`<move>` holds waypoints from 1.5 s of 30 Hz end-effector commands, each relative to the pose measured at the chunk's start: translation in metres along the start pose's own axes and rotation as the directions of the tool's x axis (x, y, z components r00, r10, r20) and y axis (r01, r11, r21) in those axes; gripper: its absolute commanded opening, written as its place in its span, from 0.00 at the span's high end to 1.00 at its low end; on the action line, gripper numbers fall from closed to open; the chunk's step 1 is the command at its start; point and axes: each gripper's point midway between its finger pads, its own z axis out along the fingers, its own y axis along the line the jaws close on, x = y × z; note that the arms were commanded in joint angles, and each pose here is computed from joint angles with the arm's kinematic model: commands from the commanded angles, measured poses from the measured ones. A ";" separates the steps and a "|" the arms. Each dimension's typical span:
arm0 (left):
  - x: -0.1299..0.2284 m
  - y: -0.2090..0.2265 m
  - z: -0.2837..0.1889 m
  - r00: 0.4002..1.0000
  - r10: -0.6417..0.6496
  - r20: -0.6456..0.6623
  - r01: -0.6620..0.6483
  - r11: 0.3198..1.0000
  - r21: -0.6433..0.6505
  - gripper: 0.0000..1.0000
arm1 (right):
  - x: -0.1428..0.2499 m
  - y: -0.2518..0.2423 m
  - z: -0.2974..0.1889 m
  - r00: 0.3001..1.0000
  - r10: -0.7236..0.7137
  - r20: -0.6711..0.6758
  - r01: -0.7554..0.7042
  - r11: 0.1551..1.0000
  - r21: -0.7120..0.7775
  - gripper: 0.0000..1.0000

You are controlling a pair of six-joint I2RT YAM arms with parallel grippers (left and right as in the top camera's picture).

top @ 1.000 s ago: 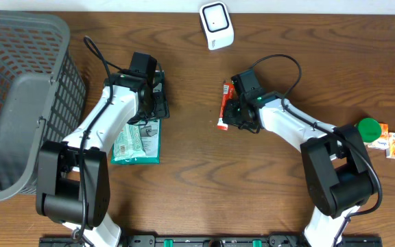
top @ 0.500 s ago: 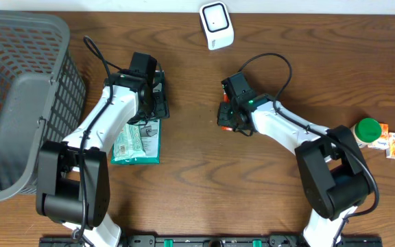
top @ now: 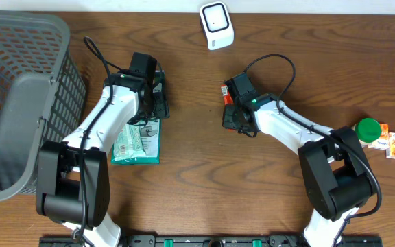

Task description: Scan the item barcode

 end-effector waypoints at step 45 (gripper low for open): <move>0.001 0.005 0.002 1.000 0.003 -0.001 -0.003 1.000 -0.023 0.29 | -0.010 -0.006 -0.002 0.966 -0.258 -0.019 0.257 0.965 -0.049 0.99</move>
